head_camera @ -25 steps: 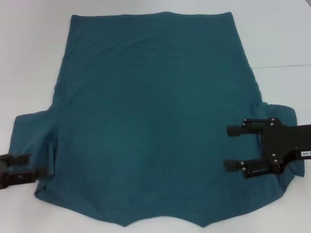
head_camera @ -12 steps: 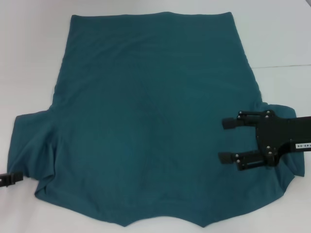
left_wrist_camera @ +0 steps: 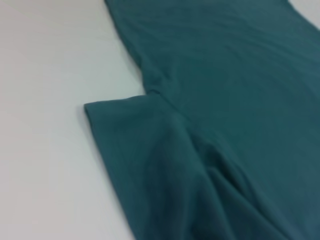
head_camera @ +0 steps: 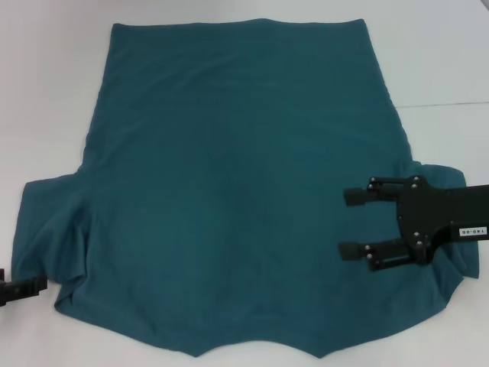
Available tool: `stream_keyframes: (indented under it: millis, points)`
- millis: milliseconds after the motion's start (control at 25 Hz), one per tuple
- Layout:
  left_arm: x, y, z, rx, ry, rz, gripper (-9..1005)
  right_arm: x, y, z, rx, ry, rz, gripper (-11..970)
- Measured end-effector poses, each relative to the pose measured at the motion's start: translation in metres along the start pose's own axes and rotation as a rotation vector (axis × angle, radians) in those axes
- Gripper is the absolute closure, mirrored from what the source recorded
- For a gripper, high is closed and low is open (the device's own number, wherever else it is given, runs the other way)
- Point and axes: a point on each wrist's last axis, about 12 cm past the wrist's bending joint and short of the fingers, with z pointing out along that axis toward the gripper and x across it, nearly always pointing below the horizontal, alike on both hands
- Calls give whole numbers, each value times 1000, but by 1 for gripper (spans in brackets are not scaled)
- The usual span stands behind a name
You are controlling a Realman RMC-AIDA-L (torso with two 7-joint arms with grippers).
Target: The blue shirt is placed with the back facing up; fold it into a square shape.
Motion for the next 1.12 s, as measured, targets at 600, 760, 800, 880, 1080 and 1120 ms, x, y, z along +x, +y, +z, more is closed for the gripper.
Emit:
stream_keyframes:
  millis: [600,760,800,880,1080,1120]
  points:
    - [0,4,10,-49,4,-10,70,3,1,-2,7,1,22,35]
    - [-1,4,11,-55,4,-7,111,2,1,-2,9,-1,21,35]
    - [-2,4,11,-57,4,-6,122,2,1,-2,9,-1,21,35]
    - [-2,5,12,-65,0,-6,143,2,0,-2,8,-1,20,35]
    - [-4,6,14,-92,-5,-9,297,0,0,-1,5,-2,28,35]
    - [-5,6,15,-93,-1,-7,410,0,0,-1,5,-2,29,35]
